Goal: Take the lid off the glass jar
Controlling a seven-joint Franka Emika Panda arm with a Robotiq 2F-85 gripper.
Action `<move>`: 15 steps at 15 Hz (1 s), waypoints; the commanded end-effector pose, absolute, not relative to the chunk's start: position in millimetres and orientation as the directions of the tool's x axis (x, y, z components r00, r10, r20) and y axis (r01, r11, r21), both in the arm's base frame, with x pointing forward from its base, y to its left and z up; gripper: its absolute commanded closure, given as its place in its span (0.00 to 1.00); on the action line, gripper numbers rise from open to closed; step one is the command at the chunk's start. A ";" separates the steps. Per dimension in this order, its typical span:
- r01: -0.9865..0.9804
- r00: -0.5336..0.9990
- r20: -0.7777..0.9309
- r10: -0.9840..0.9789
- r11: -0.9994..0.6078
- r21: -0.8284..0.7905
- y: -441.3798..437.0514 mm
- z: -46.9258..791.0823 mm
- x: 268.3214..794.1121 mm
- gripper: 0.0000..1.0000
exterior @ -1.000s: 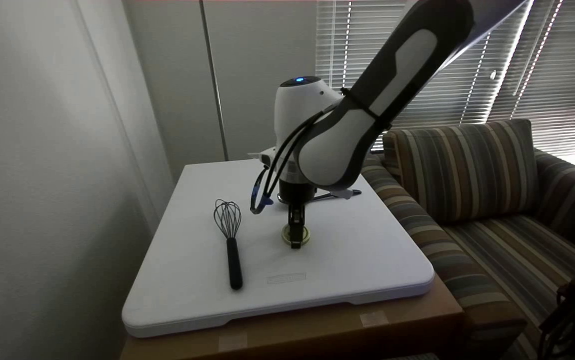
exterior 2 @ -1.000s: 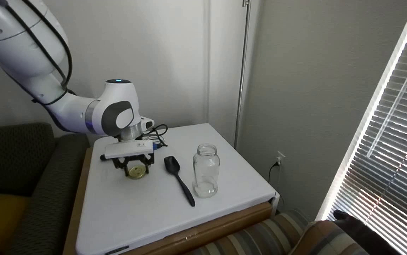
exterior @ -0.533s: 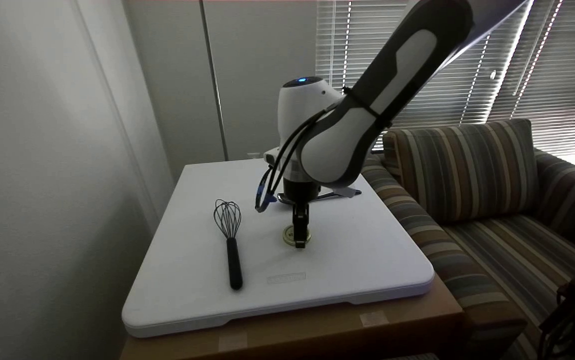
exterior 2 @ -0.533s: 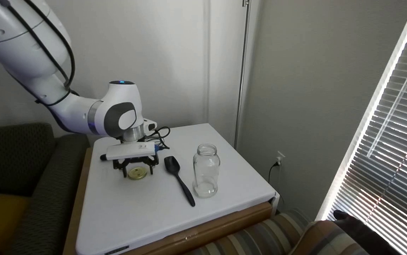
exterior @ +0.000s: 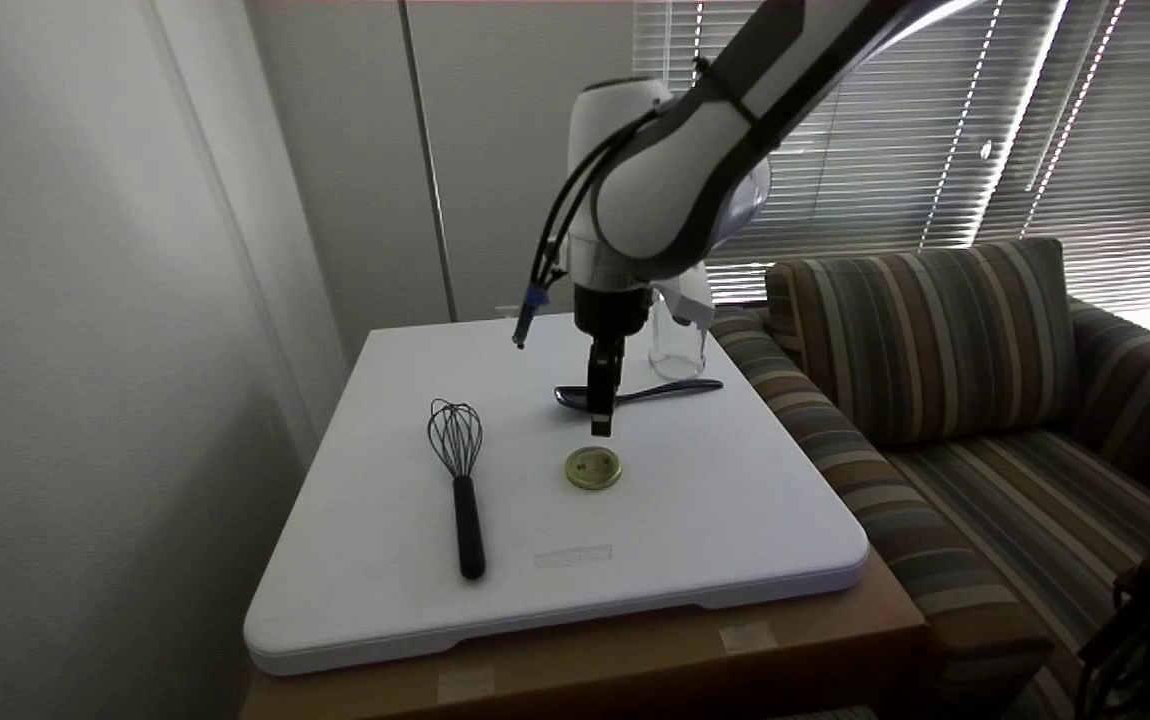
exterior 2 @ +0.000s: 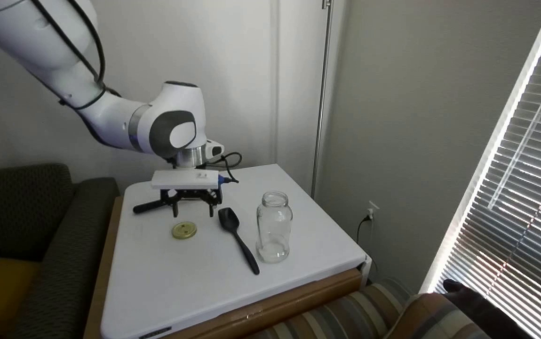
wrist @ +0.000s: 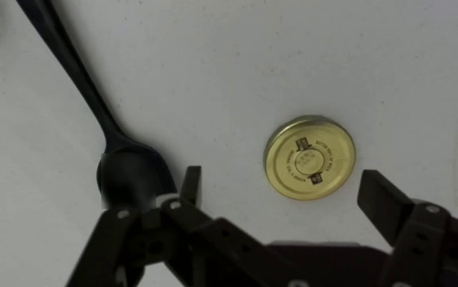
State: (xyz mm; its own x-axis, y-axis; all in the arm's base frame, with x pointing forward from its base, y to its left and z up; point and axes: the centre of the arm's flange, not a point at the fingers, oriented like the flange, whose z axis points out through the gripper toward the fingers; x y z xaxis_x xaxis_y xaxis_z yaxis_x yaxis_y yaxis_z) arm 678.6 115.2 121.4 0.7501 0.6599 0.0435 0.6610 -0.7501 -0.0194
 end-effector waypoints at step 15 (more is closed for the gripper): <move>0.674 0.727 -0.022 0.686 -0.719 -0.171 94.7 271.9 681.6 0.00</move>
